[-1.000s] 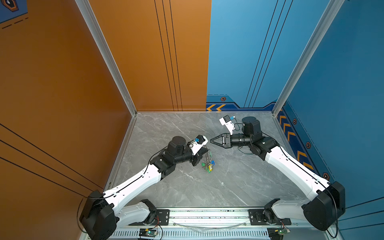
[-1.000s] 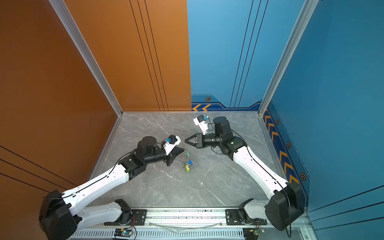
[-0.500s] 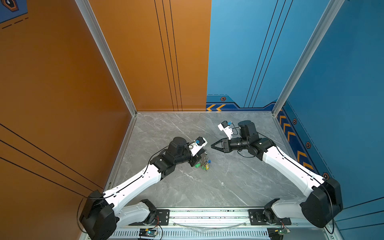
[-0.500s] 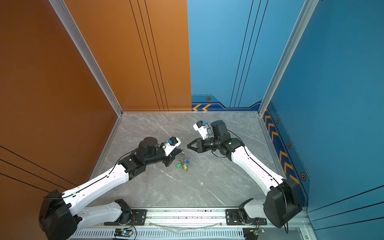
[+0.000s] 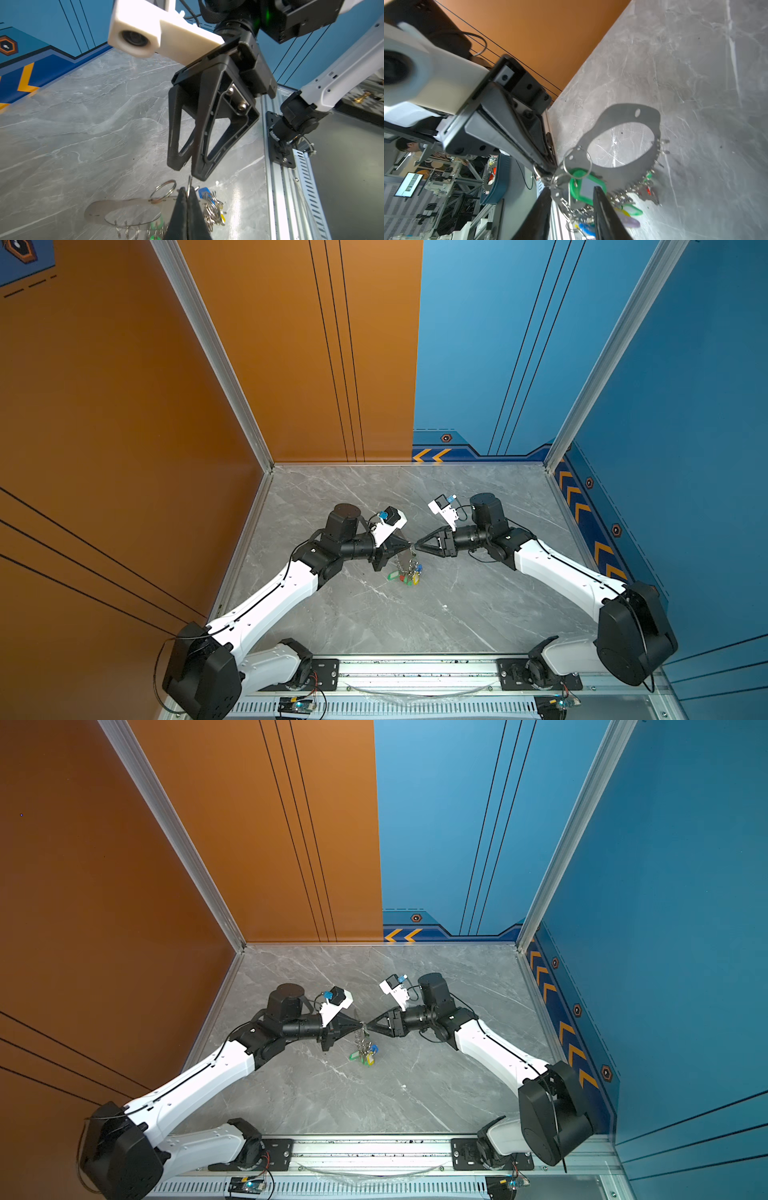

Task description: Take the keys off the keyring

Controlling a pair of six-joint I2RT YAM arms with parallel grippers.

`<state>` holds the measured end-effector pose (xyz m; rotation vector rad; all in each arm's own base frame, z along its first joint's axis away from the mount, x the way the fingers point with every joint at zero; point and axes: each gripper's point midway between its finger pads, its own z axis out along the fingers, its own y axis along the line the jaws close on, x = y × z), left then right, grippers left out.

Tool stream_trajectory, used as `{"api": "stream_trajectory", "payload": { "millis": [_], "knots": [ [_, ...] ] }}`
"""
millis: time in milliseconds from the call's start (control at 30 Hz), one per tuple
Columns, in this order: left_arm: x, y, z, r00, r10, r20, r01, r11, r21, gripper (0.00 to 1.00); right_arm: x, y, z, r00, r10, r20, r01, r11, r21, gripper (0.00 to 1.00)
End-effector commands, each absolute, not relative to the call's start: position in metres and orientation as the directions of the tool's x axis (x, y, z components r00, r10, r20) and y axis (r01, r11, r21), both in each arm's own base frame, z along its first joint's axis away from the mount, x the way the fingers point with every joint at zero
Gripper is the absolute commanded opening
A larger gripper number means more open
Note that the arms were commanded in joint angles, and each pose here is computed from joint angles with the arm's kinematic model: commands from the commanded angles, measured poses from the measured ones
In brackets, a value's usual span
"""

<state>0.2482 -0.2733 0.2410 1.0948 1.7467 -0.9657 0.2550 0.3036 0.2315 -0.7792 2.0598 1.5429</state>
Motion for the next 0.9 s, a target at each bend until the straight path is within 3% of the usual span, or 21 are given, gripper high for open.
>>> {"api": "stream_trajectory", "payload": {
  "millis": [0,233,500,867],
  "knots": [
    [0.242,-0.28,0.27,-0.24,0.218,-0.946,0.955,0.229,-0.19,0.0,0.251,0.315,0.249,-0.714,-0.167,-0.68,-0.699,0.121,0.705,0.38],
    [0.245,-0.279,0.278,-0.241,0.187,-0.952,0.957,0.21,-0.201,0.0,0.246,0.317,0.245,-0.721,-0.186,-0.667,-0.69,0.111,0.715,0.43],
    [0.249,-0.273,0.286,-0.233,0.151,-0.961,0.955,0.222,-0.197,0.0,0.257,0.297,0.224,-0.76,-0.171,-0.627,-0.65,0.208,0.731,0.46],
    [0.251,-0.278,0.286,-0.256,0.14,-0.956,0.954,0.195,-0.227,0.0,0.246,0.326,0.259,-0.729,-0.15,-0.669,-0.68,0.036,0.733,0.52]
  ]
}}
